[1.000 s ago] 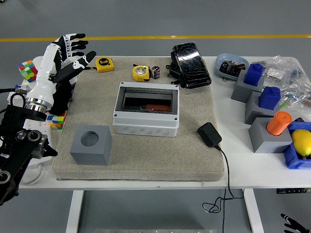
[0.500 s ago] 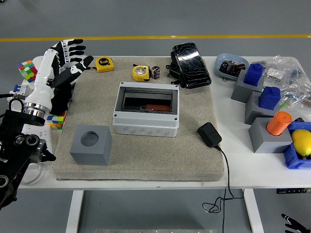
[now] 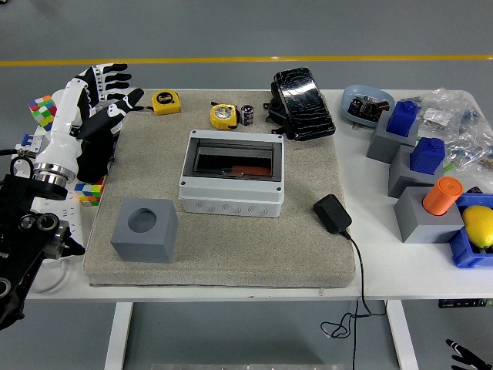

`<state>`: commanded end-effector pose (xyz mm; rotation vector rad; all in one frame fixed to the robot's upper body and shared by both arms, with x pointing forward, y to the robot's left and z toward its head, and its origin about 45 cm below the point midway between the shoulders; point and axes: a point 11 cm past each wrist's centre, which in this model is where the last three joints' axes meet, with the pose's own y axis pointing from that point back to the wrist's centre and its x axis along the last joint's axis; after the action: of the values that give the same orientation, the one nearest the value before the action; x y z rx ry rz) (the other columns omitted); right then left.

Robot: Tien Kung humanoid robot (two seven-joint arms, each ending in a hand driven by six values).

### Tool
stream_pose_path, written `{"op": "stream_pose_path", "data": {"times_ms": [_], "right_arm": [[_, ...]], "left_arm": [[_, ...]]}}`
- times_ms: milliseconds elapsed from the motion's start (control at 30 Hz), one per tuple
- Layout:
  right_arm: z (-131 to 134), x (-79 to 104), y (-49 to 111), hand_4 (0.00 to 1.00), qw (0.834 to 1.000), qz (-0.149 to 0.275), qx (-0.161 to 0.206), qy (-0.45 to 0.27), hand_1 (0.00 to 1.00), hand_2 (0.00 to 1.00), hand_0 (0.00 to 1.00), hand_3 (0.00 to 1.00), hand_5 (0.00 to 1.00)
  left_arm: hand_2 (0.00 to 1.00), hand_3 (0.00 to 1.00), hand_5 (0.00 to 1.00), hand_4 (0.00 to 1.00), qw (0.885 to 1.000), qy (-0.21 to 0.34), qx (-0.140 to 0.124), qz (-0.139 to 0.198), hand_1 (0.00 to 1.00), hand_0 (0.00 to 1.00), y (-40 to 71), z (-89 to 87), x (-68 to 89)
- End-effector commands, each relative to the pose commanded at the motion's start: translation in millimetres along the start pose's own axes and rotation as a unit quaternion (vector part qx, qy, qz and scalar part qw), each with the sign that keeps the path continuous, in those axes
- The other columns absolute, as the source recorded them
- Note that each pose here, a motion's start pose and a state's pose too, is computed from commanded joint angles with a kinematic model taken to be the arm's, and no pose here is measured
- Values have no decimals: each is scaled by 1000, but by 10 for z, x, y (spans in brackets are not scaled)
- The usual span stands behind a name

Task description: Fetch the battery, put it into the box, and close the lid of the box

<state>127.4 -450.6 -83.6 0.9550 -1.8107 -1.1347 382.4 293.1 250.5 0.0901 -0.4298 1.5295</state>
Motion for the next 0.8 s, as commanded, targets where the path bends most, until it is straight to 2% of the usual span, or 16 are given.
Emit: {"op": "stream_pose_path", "data": {"times_ms": [200, 800], "right_arm": [[26, -10, -3, 929, 1000, -1, -1, -2, 692, 683, 642, 560, 460], [25, -51, -3, 932, 1000, -5, -1, -8, 692, 683, 643, 560, 467]], "left_arm": [[670, 706, 568, 998, 1000, 3, 14, 2, 665, 542, 25, -68, 24], [666, 705, 565, 998, 1000, 1, 20, 3, 662, 541, 38, -94, 77]]}}
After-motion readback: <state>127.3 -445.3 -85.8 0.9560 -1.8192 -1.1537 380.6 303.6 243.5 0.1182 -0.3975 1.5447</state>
